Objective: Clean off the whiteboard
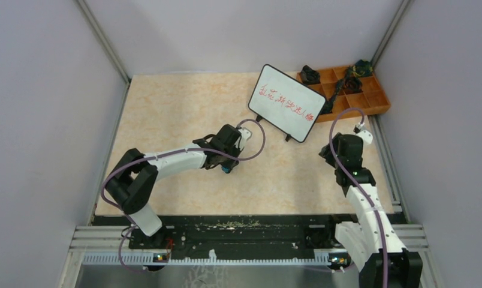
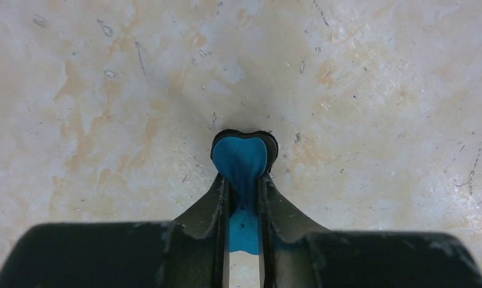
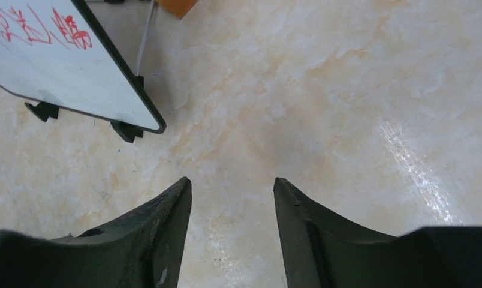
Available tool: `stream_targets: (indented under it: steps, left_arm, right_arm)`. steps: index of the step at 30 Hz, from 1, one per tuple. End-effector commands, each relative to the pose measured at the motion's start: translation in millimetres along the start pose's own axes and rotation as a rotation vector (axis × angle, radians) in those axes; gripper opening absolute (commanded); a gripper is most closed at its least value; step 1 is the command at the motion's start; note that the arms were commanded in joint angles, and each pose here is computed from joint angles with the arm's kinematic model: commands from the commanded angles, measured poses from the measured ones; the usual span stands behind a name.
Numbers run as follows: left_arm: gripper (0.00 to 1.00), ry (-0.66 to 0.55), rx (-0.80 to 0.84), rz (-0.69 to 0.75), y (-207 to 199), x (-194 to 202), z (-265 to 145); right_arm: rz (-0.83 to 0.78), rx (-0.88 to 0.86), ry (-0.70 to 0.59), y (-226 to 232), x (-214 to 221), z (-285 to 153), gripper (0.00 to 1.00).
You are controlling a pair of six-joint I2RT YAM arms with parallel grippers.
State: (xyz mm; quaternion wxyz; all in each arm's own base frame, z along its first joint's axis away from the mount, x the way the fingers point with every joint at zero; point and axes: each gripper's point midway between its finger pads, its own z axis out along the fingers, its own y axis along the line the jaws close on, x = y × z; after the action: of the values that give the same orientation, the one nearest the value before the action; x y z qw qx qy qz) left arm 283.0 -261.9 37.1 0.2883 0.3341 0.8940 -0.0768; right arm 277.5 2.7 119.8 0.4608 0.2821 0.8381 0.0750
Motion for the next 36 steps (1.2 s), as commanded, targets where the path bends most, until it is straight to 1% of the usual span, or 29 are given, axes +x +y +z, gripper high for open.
stream_targets:
  steps: [1,2,4,6,10,13,17,20,24,26,29,32,36]
  left_arm:
    - [0.1,-0.143,-0.022,-0.027,4.8,-42.9,-18.3]
    - [0.1,-0.163,-0.023,-0.03,4.9,-48.5,-20.5]
    - [0.1,-0.208,-0.034,-0.041,7.6,-60.0,-25.4]
    - [0.11,-0.262,-0.043,-0.046,9.9,-72.1,-31.3]
    - [0.13,-0.417,-0.093,-0.058,21.2,-98.9,-50.2]
    - [0.14,-0.539,-0.117,-0.066,28.5,-116.5,-65.9]
    - [0.18,-0.684,-0.119,-0.07,35.0,-138.4,-84.3]
    - [0.18,-0.72,-0.103,-0.074,38.4,-147.3,-85.7]
    - [0.17,-0.733,-0.08,-0.085,44.9,-152.2,-81.6]
    - [0.17,-0.74,-0.069,-0.1,49.3,-151.9,-80.7]
    - [0.17,-0.748,-0.05,-0.122,54.2,-149.7,-79.8]
    - [0.17,-0.757,-0.038,-0.127,56.6,-149.2,-81.7]
    - [0.18,-0.771,-0.023,-0.137,62.0,-154.6,-89.1]
  right_arm:
    - [0.044,0.105,-0.094,-5.7,-35.3,-10.5,0.46]
    - [0.06,0.127,-0.097,-9.0,-35.8,-10.1,0.42]
    - [0.062,0.135,-0.112,-10.6,-37.4,-9.0,0.39]
    - [0.026,0.108,-0.13,-8.0,-39.6,-7.1,0.37]
    - [-0.064,0.08,-0.155,-5.4,-45.8,-7.7,0.37]
    - [-0.094,0.07,-0.163,-0.7,-54.0,-10.9,0.37]
    - [-0.195,-0.03,-0.085,27.5,-61.7,-13.5,0.43]
    - [-0.225,-0.1,-0.056,53.2,-76.9,-13.5,0.44]
    - [-0.266,-0.138,-0.069,74.8,-102.5,-11.7,0.45]
    - [-0.276,-0.159,-0.072,84.7,-118.6,-12.4,0.47]
    - [-0.277,-0.238,-0.069,102.8,-142.8,-16.0,0.49]
    - [-0.269,-0.273,-0.059,109.7,-164.8,-13.3,0.5]
    - [-0.282,-0.317,-0.034,111.1,-172.4,4.0,0.52]
